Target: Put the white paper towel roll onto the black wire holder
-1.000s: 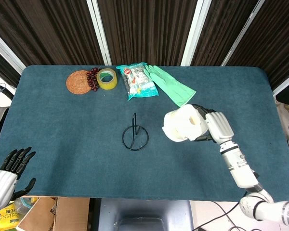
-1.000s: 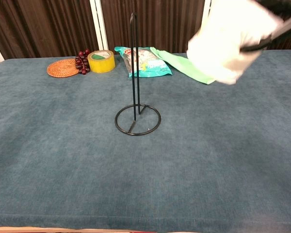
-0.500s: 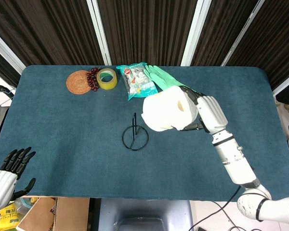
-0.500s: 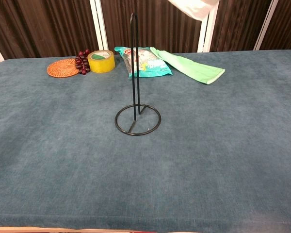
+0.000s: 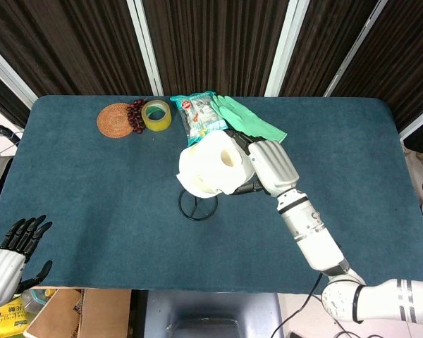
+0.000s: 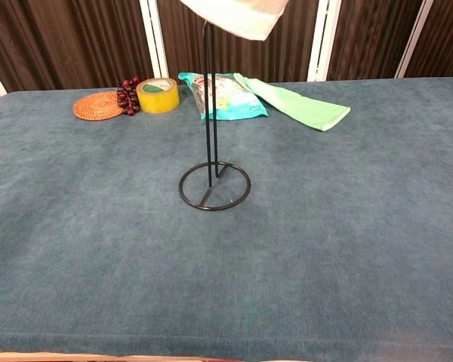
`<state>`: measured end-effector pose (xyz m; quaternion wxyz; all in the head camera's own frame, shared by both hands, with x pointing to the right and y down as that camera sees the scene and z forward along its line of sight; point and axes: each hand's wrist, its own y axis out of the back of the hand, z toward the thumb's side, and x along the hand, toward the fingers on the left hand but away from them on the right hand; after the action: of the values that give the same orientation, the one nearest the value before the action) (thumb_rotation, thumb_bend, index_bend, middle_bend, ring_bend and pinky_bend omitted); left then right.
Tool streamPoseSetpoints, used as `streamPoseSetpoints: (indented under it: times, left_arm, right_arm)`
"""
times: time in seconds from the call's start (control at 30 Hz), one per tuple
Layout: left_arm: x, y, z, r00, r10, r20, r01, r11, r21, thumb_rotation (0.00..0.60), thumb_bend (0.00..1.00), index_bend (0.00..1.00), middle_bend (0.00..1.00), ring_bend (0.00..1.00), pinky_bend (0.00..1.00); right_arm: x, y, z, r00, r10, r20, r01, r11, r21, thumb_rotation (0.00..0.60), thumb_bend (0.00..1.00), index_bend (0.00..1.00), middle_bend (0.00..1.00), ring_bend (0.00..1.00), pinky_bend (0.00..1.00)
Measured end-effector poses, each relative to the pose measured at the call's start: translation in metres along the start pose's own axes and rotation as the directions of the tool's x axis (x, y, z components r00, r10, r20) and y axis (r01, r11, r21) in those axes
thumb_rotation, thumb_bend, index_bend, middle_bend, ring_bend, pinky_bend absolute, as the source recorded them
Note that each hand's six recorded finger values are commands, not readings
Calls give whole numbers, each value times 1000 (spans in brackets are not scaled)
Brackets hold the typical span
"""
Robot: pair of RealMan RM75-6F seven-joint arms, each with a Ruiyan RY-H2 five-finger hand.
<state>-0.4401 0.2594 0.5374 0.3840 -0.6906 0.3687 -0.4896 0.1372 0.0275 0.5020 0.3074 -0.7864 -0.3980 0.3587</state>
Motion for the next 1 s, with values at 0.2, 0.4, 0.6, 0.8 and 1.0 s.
streamPoseSetpoints:
  times: [0.2, 0.4, 0.6, 0.8, 1.0]
  left_arm:
    - [0, 0, 0, 1000, 0, 0, 0, 1000, 0, 600, 413, 0, 0, 0, 61]
    - [0, 0, 0, 1000, 0, 0, 0, 1000, 0, 600, 412, 0, 0, 0, 62]
    - [0, 0, 0, 1000, 0, 0, 0, 1000, 0, 600, 412, 0, 0, 0, 61]
    - [0, 0, 0, 1000, 0, 0, 0, 1000, 0, 600, 412, 0, 0, 0, 62]
    - [0, 0, 0, 1000, 0, 0, 0, 1000, 0, 600, 412, 0, 0, 0, 61]
  right_arm:
    - [-8, -12, 7, 1000, 6, 18, -7, 999, 48, 600, 142, 843, 655, 622, 493]
    - [-16, -19, 12, 999, 11, 44, -15, 995, 98, 600, 141, 832, 655, 622, 493]
    - [-19, -30, 15, 995, 33, 89, -44, 991, 129, 600, 142, 797, 655, 622, 493]
    - [-20, -39, 16, 993, 59, 104, -73, 988, 135, 600, 142, 709, 644, 599, 493]
    - [-17, -54, 12, 987, 114, 117, -128, 985, 120, 600, 140, 18, 216, 216, 301]
